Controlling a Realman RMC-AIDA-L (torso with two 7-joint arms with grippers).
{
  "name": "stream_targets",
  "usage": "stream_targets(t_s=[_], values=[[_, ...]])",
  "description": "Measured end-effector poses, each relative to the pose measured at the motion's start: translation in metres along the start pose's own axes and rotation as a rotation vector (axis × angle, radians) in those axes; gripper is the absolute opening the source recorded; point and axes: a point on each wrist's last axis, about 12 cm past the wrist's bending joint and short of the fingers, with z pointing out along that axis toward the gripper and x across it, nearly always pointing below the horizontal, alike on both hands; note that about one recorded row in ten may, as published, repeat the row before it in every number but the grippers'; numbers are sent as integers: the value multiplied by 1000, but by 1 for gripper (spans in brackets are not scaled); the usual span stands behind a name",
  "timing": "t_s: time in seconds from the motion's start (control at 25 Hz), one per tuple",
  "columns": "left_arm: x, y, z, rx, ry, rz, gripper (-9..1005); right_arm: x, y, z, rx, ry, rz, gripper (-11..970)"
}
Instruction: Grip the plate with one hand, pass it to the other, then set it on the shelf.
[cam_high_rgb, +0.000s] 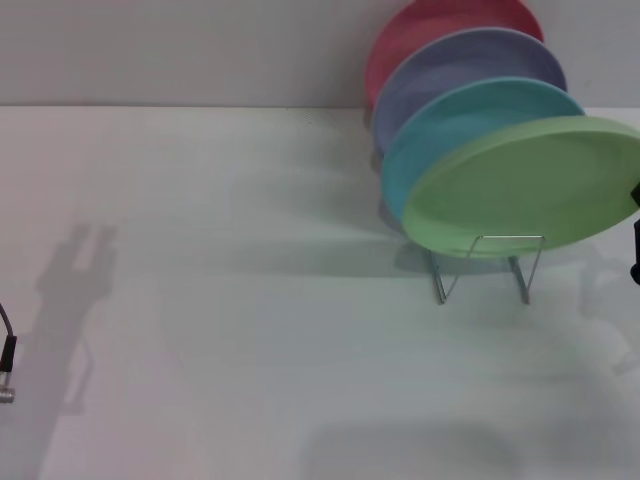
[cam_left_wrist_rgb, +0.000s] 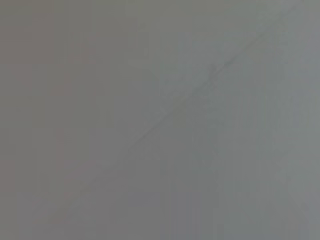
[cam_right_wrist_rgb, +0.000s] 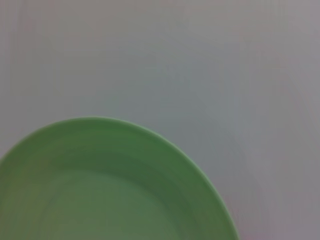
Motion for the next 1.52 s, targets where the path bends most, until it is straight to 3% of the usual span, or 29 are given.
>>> stream_targets(t_s=[1.32,1.52], values=[[0,-1,2,14,1,-3,564,14,4,-6,20,107,29,118],[0,-1,3,14,3,-2,568,5,6,-15,20,38,63,258]])
